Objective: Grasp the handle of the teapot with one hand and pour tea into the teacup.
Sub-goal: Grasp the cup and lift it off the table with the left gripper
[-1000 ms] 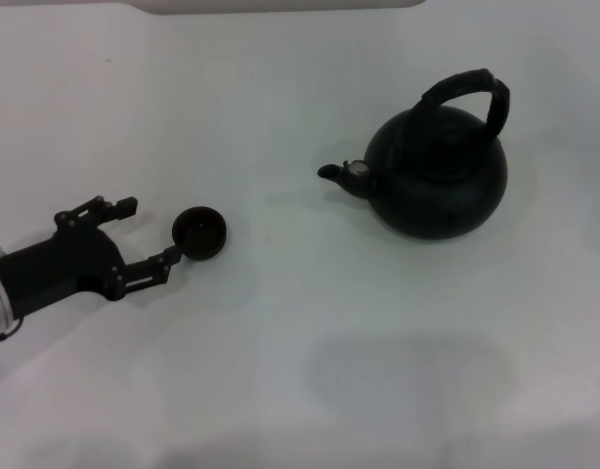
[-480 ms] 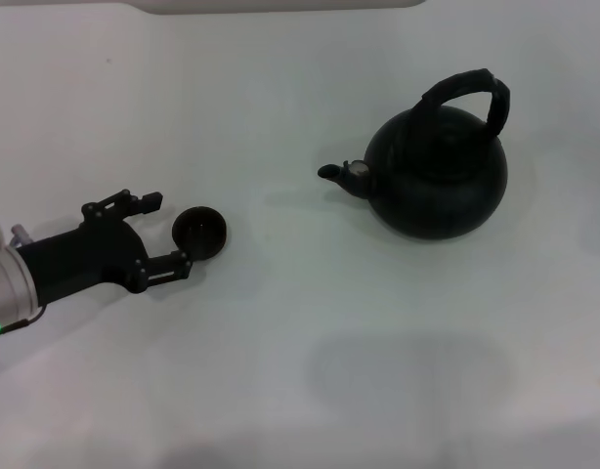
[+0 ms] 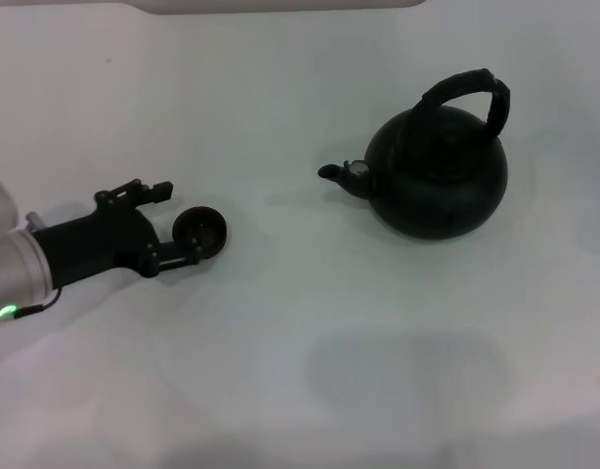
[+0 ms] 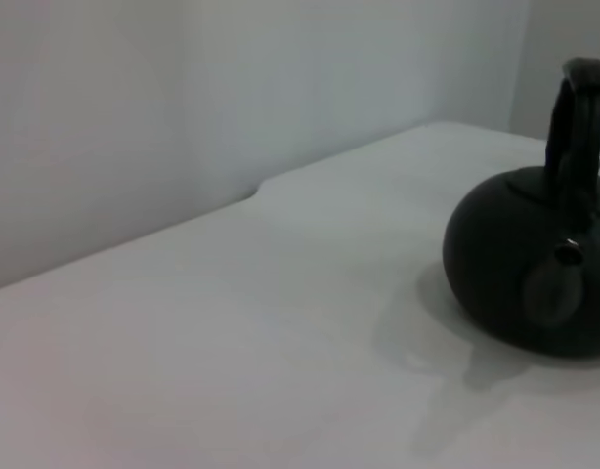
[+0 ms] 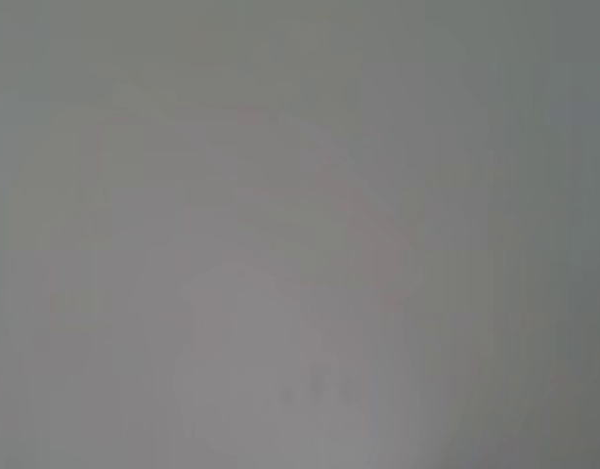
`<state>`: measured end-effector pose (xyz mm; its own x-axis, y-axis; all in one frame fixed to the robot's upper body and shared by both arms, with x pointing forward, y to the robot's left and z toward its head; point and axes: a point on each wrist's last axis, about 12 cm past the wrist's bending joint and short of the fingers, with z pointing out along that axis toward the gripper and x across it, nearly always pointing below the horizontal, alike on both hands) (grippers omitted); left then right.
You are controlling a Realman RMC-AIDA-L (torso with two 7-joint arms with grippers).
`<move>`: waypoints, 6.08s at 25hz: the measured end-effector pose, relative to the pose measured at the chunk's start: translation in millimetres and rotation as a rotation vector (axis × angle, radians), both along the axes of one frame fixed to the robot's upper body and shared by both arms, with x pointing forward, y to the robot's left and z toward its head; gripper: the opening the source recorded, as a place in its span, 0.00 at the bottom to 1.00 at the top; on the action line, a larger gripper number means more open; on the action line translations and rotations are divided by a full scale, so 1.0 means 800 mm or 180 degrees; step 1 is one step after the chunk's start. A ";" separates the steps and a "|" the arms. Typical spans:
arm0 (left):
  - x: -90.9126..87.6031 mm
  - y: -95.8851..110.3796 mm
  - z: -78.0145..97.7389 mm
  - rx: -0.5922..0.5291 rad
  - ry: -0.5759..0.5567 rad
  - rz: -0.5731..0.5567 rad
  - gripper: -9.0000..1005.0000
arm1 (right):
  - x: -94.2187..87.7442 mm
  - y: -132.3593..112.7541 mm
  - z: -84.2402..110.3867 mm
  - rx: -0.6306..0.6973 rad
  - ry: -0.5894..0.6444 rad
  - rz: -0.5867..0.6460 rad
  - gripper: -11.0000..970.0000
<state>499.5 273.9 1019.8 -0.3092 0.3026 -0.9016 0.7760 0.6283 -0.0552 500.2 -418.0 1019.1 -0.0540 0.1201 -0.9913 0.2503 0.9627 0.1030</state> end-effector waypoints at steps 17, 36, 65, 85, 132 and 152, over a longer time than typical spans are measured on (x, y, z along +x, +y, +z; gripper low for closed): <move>-0.001 -0.011 -0.008 -0.0089 0.0166 -0.0116 0.86 | -0.001 0.000 0.001 -0.0004 -0.0038 0.0001 0.50; -0.007 -0.009 -0.014 -0.0050 0.0267 -0.0111 0.86 | -0.003 0.003 0.001 -0.0013 -0.0064 0.0048 0.50; 0.000 -0.013 -0.006 0.0107 0.0189 -0.0284 0.70 | -0.004 0.002 0.003 -0.0013 -0.0112 0.0056 0.50; -0.004 -0.011 0.002 0.0118 0.0082 -0.0340 0.70 | -0.014 0.000 -0.001 -0.0014 -0.0097 0.0039 0.50; -0.019 0.008 -0.016 0.0084 0.0336 0.0008 0.68 | -0.028 0.008 -0.010 -0.0068 -0.0018 0.0213 0.50; -0.005 -0.007 0.005 -0.0026 0.0216 -0.0278 0.68 | -0.022 0.010 -0.005 -0.0087 -0.0068 0.0252 0.50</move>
